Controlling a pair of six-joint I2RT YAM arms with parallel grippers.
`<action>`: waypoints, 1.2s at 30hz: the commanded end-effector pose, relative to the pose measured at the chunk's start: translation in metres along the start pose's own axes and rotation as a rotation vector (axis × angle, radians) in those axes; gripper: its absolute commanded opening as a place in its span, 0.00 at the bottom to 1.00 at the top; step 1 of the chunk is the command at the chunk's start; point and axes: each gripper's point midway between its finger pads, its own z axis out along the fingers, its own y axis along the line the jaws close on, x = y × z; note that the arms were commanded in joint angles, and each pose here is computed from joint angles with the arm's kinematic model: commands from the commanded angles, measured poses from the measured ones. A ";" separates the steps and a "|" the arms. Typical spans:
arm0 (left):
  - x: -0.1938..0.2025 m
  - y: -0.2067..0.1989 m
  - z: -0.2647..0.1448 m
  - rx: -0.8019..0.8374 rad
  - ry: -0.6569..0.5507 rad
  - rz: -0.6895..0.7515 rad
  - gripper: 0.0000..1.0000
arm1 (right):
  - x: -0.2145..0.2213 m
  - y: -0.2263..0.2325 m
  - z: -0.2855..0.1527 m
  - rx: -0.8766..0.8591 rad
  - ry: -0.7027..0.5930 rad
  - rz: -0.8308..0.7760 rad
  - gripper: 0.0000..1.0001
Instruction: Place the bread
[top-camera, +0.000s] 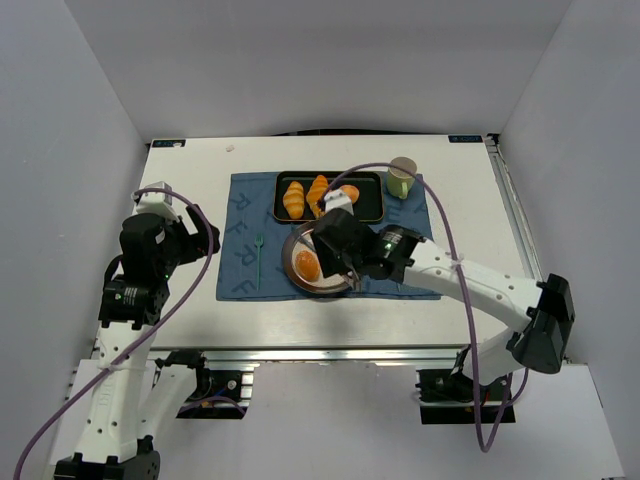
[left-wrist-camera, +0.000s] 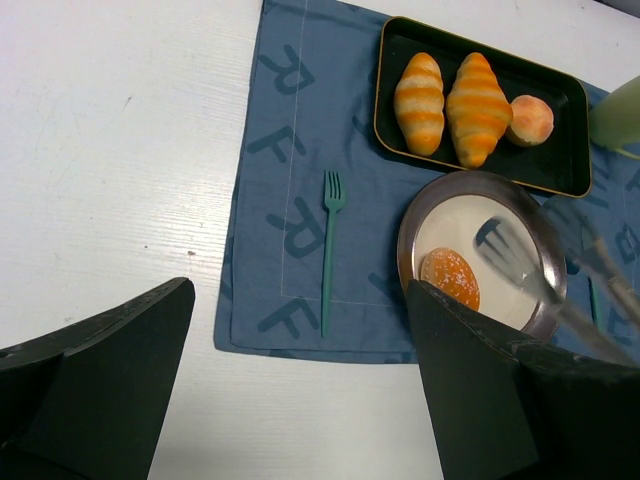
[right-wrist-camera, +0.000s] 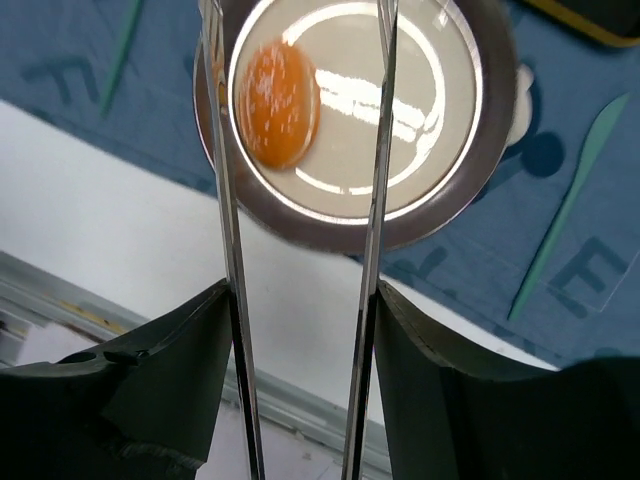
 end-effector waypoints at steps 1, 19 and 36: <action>-0.015 -0.006 -0.006 0.018 -0.039 0.001 0.98 | -0.054 -0.022 -0.026 0.050 -0.163 0.094 0.60; -0.012 -0.009 0.010 0.034 -0.026 0.003 0.98 | -0.133 -0.153 0.052 0.198 -0.168 0.197 0.57; -0.002 -0.006 0.020 0.027 -0.002 0.008 0.98 | -0.104 -0.164 0.119 0.144 -0.060 0.220 0.61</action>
